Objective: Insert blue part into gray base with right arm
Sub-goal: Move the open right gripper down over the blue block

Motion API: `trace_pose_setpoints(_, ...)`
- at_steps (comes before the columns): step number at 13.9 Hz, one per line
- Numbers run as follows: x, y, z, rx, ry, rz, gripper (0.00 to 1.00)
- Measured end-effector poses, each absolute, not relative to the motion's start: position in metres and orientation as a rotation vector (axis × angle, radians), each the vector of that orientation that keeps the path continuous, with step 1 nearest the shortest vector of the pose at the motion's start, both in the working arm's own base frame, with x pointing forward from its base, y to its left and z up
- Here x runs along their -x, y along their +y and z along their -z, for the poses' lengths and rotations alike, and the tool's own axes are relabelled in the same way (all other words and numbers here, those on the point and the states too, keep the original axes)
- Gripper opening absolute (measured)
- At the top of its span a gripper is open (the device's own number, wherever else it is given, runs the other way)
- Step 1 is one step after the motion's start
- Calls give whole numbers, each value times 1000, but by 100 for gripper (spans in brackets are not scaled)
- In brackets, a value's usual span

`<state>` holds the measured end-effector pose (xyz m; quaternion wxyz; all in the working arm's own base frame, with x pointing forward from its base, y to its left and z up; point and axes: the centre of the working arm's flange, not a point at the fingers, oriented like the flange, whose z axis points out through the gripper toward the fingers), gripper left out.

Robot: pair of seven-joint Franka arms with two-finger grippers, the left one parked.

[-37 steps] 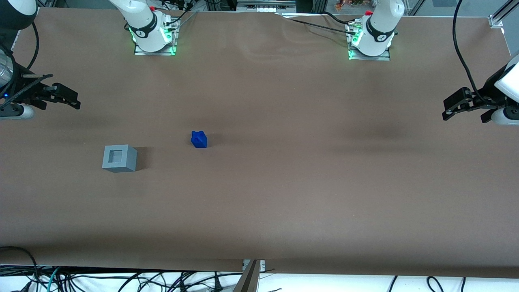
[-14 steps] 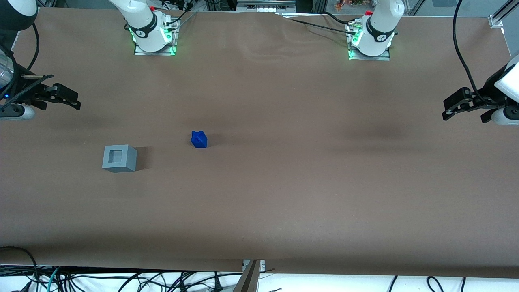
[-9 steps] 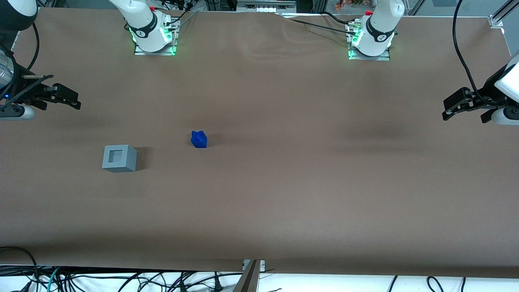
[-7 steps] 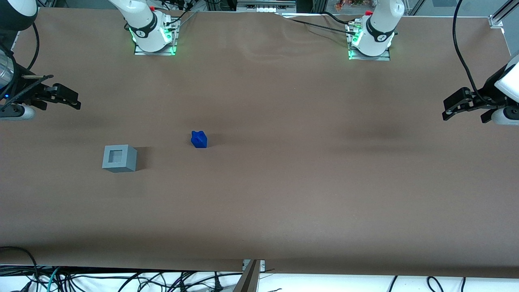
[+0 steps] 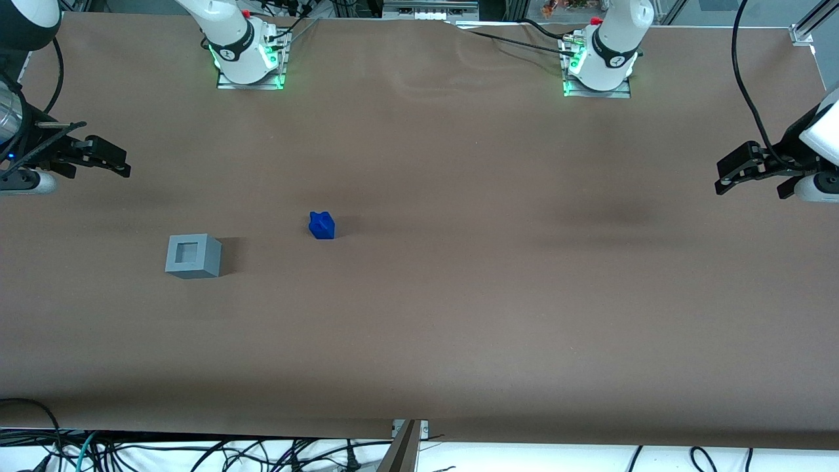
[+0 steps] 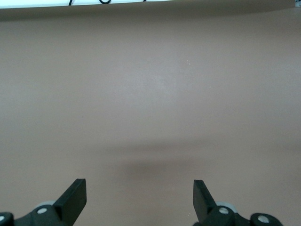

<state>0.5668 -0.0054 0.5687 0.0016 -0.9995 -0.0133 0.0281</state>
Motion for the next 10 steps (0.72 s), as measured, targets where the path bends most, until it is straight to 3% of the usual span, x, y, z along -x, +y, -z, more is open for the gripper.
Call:
trace_pose_setpoints(5,-570,1,-560,3137,-63,-113,100)
trace_pose_setpoints(10,-567,68,-558,3146,-30,-117,100)
